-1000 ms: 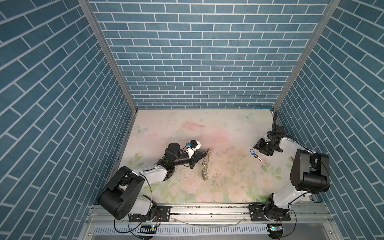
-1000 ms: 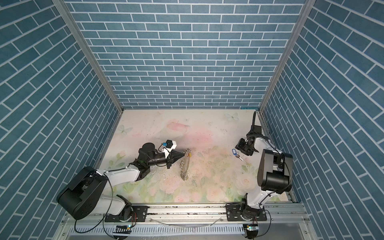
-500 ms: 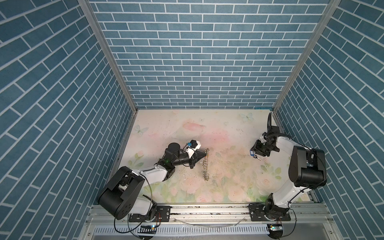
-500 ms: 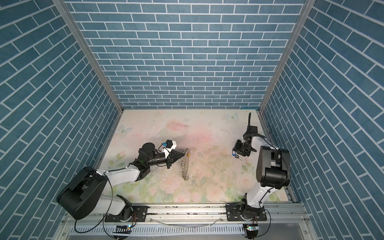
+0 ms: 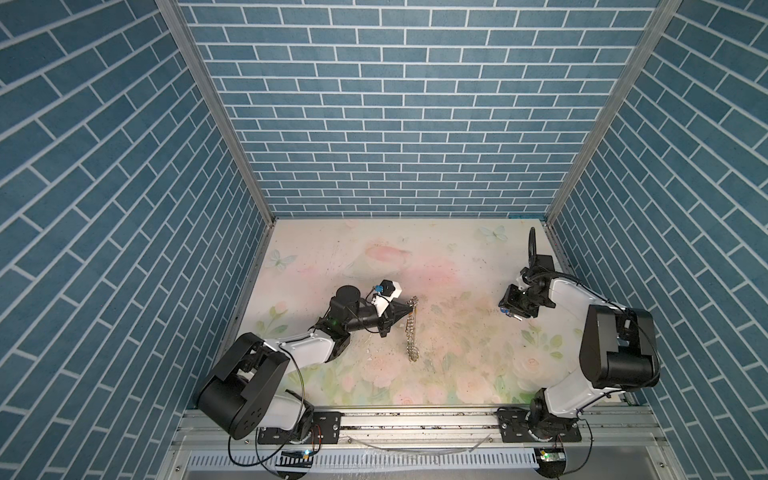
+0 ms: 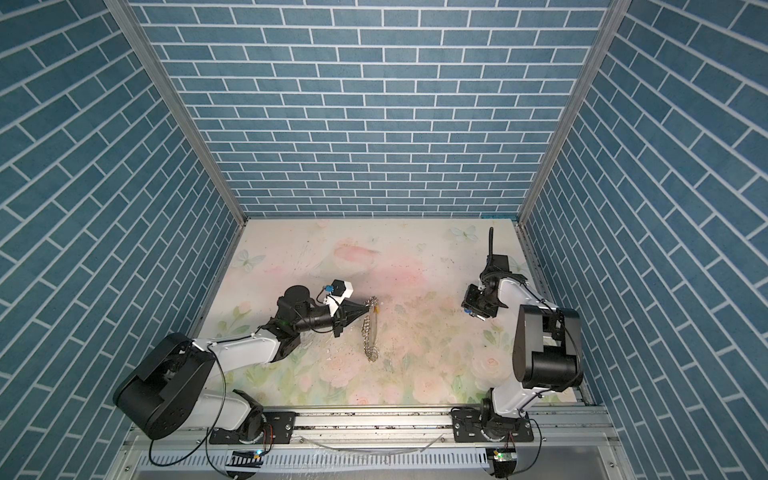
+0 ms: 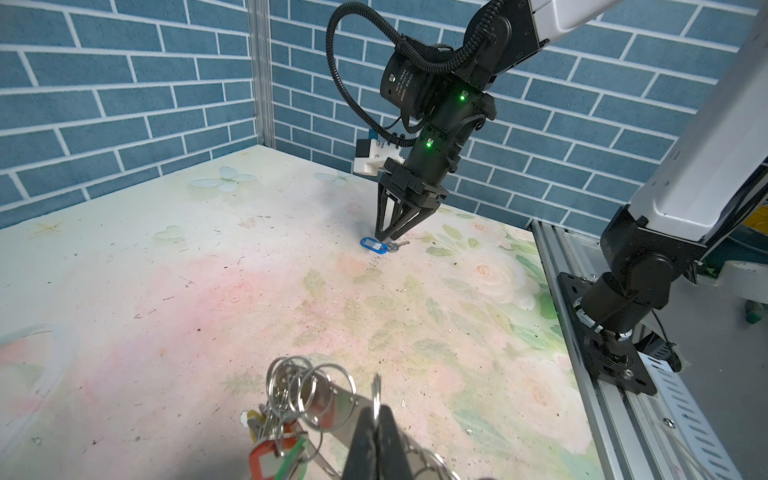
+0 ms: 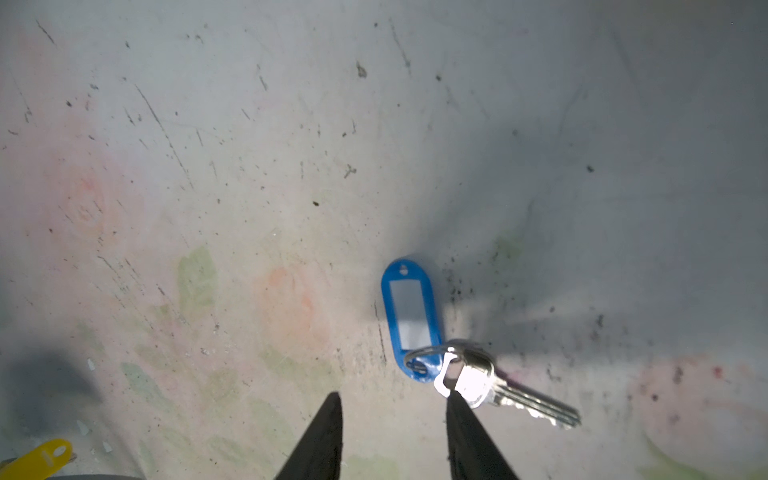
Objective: Put the keys on the keyring
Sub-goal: 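Lower the right gripper and align it with the key's ring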
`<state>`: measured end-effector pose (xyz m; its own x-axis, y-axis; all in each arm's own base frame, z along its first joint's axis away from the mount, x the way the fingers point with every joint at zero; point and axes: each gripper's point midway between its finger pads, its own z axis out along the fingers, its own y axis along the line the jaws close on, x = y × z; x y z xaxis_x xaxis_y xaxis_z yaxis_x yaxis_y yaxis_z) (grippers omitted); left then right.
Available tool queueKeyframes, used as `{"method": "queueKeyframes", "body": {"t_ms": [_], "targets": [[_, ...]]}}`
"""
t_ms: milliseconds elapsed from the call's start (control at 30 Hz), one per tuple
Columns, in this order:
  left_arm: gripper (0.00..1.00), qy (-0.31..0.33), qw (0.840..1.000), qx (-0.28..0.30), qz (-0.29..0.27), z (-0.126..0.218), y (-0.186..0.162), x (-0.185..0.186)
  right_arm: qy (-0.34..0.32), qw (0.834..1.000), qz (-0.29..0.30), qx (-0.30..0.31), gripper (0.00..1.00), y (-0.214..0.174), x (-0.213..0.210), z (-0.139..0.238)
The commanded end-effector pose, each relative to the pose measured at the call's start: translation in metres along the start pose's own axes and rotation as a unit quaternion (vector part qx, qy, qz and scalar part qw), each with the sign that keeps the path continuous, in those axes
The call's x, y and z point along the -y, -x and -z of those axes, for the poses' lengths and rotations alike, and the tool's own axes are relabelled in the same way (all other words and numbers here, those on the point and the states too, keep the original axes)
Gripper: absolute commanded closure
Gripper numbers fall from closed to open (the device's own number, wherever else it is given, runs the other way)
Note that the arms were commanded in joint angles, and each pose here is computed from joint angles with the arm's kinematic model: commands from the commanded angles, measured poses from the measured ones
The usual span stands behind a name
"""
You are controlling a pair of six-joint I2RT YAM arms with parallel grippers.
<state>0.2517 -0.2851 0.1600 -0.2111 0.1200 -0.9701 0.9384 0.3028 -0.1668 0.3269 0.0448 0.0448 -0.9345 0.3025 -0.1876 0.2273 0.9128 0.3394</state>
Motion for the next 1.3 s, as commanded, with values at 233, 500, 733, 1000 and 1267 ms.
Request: {"method": "queueKeyframes", "body": {"t_ms": [233,500,733,1000,1267], "targets": [[1.00,0.005,1.000,-0.007,-0.002,0.001,-0.003,-0.002,-0.077,0.997,-0.026,0.005,0.60,0.006,0.014,-0.011],[1.00,0.005,1.000,-0.007,-0.002,0.001,-0.004,-0.002,-0.112,0.993,-0.021,0.009,0.60,0.014,0.021,-0.019],[1.00,0.006,1.000,-0.008,-0.002,0.001,-0.004,-0.003,-0.139,0.990,-0.012,0.021,0.64,0.024,0.028,-0.017],[1.00,0.006,1.000,-0.009,-0.004,0.001,-0.004,-0.002,-0.126,0.991,0.024,0.050,0.56,0.039,0.017,0.004],[1.00,0.007,1.000,-0.009,-0.004,0.002,-0.005,-0.002,-0.128,0.990,0.031,0.052,0.49,0.057,0.018,0.002]]}}
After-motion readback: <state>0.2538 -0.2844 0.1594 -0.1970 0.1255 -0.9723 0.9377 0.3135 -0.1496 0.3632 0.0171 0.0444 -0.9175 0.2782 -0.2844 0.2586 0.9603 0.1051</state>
